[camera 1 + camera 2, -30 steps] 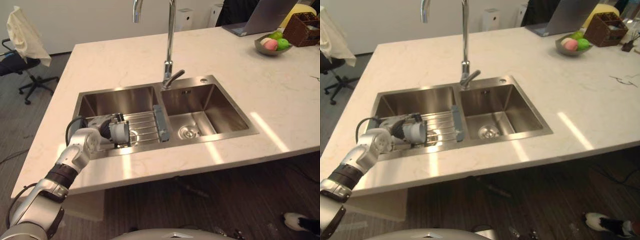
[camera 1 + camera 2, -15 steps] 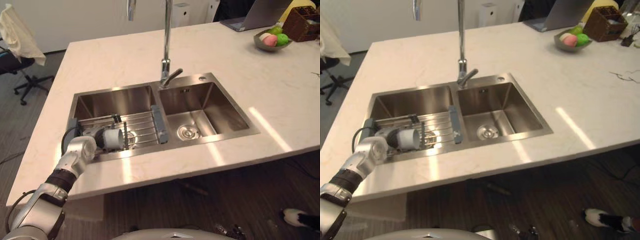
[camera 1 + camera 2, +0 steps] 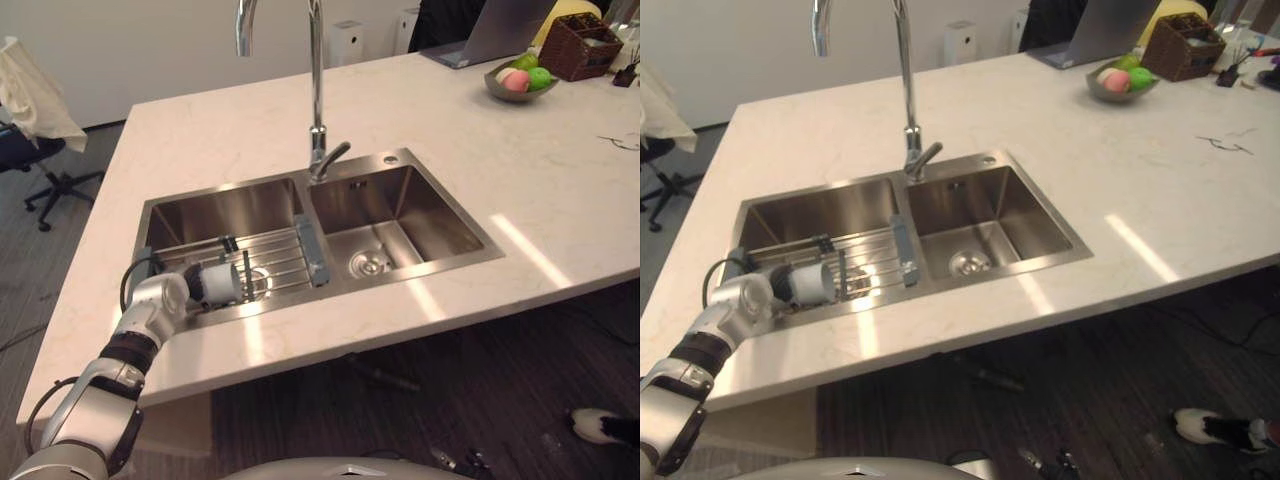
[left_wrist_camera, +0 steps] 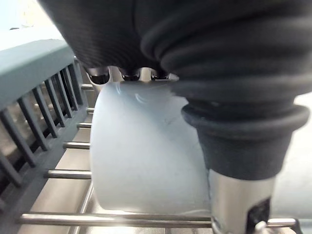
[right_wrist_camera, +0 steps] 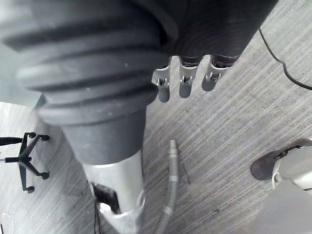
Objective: Walk over to the sink, pick up the cup, carry it to the dishwasher, place the cup inside the dishwasher, then close the dishwasher door
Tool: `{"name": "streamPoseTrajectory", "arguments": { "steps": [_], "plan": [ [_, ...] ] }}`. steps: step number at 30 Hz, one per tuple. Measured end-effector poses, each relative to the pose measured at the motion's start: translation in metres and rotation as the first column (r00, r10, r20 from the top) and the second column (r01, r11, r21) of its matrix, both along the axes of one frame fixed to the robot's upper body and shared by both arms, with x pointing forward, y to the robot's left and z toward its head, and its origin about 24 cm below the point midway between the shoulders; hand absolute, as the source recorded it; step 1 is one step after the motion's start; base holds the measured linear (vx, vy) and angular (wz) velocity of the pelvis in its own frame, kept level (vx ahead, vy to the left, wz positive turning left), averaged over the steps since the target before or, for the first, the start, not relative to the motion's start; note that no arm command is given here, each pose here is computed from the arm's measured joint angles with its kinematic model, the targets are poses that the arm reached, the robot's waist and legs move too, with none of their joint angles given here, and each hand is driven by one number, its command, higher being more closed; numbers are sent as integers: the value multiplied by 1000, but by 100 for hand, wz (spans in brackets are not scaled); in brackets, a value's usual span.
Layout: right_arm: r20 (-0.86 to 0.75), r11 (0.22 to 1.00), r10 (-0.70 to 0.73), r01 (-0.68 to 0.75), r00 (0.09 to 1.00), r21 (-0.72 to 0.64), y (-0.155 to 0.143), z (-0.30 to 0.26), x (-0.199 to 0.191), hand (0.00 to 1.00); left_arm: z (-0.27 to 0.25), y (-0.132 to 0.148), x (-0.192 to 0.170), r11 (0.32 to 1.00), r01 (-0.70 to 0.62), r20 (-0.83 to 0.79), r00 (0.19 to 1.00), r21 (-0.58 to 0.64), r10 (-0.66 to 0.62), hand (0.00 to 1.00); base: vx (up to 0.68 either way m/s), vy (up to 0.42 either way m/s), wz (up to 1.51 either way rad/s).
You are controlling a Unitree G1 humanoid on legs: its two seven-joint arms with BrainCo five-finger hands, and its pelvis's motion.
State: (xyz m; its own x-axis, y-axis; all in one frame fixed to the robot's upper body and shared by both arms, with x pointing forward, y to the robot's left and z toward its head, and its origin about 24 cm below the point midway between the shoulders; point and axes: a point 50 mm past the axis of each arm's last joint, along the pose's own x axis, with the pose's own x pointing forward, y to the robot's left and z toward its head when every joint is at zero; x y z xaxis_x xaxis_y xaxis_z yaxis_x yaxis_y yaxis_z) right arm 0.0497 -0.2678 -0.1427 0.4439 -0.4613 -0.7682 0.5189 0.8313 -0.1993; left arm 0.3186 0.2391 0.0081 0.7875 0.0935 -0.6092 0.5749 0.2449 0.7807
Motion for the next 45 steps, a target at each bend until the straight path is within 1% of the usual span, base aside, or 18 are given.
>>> {"name": "streamPoseTrajectory", "arguments": {
  "steps": [7, 13, 17, 18, 20, 21, 22, 23, 25, 26, 27, 28, 30, 33, 36, 39, 44, 45],
  "plan": [
    [-4, 999, 42, -42, 999, -14, -1, 1, 5, 0, -7, -1, -2, 997, -36, 106, 993, -65, 43, 100, -25, -6, 0],
    [-5, 999, 43, -43, 999, -16, -1, 1, 5, 0, -15, -11, -7, 943, -93, 174, 972, -320, 155, 100, -13, 0, 5],
    [-4, 999, 34, -34, 999, -15, 0, 1, 5, 0, -13, -22, -8, 853, -107, 204, 949, -511, 241, 100, 6, 5, 9],
    [-6, 999, 32, -32, 999, -13, 0, 0, 4, 0, -12, -25, -9, 813, -119, 209, 936, -570, 284, 100, 22, -6, 17],
    [-7, 1000, 24, -24, 1000, 2, 7, -2, 3, 0, -9, -34, -12, 692, -126, 226, 891, -711, 395, 100, 15, -15, 14],
    [-5, 1000, 22, -22, 1000, 7, 9, -3, 3, 0, -8, -36, -13, 669, -122, 233, 879, -734, 415, 100, -9, -21, 4],
    [-3, 1000, 14, -14, 1000, 15, 15, -4, 3, 0, -4, -39, -14, 605, -110, 240, 850, -789, 468, 100, -15, -25, 3],
    [-3, 1000, 12, -12, 1000, 17, 16, -4, 3, 0, -3, -41, -15, 584, -105, 242, 841, -805, 484, 100, -18, -25, 5],
    [-3, 1000, -8, 8, 1000, 14, 18, -5, 2, 0, 3, -43, -14, 485, -92, 222, 805, -870, 551, 100, -20, -18, 9],
    [-4, 1000, -12, 12, 1000, 13, 19, -5, 2, 0, 6, -44, -13, 457, -83, 217, 796, -886, 565, 100, -27, -16, 17],
    [-5, 1000, -14, 14, 1000, 16, 20, -6, 1, 0, 16, -42, -12, 367, -50, 199, 768, -929, 609, 100, -24, -10, 15],
    [-5, 1000, -18, 18, 1000, 19, 21, -6, 0, 0, 22, -42, -11, 314, -27, 187, 753, -949, 630, 100, -28, -7, 13],
    [12, 997, -66, 65, 998, 45, 26, -7, -3, 0, 52, -39, -17, 98, 146, 172, 687, -984, 706, 100, -13, -2, 2],
    [-1, 996, -65, 65, 998, 59, 31, -9, -11, 0, 87, -41, -35, -16, 361, 227, 620, -932, 751, 100, -17, -17, 13],
    [4, 997, -50, 50, 999, 58, 34, -9, -12, 0, 102, -29, -60, -21, 474, 263, 523, -880, 811, 100, -3, -19, 13],
    [16, 998, -33, 32, 999, 61, 40, -9, -12, 0, 99, -16, -75, -2, 494, 255, 451, -869, 855, 100, 22, -33, 28],
    [36, 998, -29, 27, 999, 53, 39, -8, -9, 0, 89, -7, -99, 24, 490, 241, 385, -871, 891, 100, 14, -17, 15],
    [63, 995, 31, -37, 998, 90, 46, -8, 0, 0, 93, -2, -115, 32, 540, 247, 330, -841, 911, 100, 0, 0, 0]
  ]
}}
